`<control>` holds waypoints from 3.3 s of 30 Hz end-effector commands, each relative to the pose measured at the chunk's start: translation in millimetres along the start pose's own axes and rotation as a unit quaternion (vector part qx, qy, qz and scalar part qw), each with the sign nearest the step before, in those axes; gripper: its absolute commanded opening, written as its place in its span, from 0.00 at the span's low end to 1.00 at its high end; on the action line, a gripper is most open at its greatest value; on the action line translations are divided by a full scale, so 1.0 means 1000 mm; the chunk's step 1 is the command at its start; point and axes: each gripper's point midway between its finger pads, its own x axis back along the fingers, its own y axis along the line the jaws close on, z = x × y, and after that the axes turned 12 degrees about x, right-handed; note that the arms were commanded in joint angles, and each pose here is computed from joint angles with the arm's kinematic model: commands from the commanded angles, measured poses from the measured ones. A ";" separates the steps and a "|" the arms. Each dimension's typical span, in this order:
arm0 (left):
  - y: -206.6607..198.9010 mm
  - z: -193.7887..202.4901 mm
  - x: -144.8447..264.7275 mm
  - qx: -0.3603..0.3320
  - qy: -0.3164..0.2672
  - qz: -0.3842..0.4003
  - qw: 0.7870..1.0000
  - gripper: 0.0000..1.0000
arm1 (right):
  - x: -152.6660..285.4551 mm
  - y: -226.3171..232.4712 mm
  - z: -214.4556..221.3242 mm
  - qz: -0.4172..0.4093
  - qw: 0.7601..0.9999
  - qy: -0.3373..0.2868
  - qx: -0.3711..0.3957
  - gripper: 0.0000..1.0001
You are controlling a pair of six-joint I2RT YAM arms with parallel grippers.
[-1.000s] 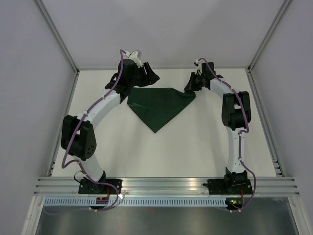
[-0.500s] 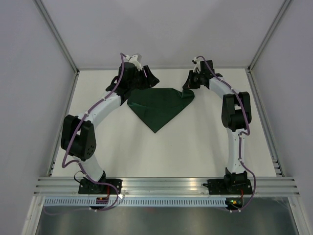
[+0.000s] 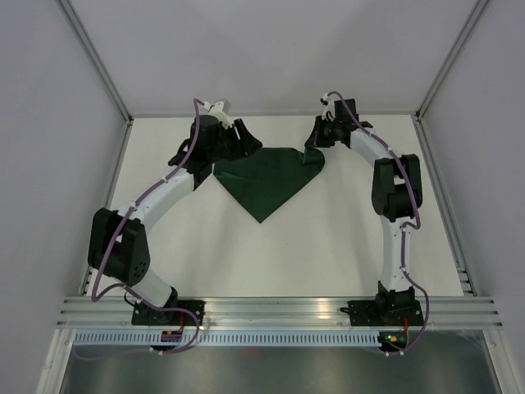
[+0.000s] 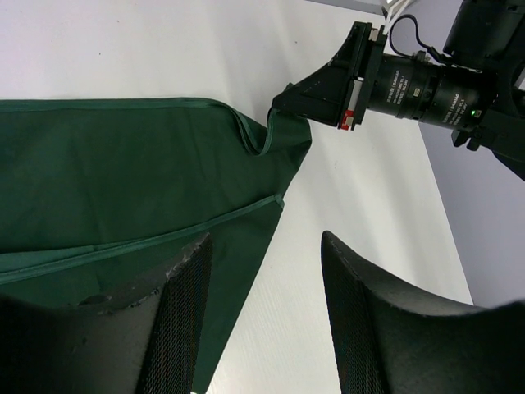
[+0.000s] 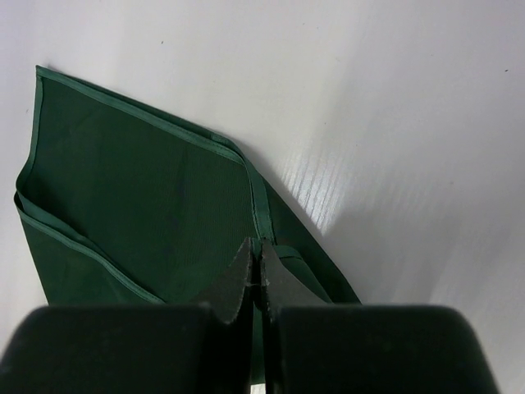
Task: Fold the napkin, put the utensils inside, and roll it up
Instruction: Fold the napkin at the center of the board.
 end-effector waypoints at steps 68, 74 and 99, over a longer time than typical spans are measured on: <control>0.000 0.012 0.074 0.063 -0.060 -0.006 0.996 0.62 | 0.025 0.215 0.097 -0.134 0.968 0.067 0.199 0.00; -0.001 0.008 0.074 0.068 -0.068 -0.009 0.995 0.62 | 0.019 0.222 0.109 -0.142 0.965 0.078 0.205 0.00; -0.003 0.003 0.062 0.069 -0.064 -0.009 0.995 0.62 | 0.012 0.219 0.155 -0.138 0.953 0.130 0.237 0.00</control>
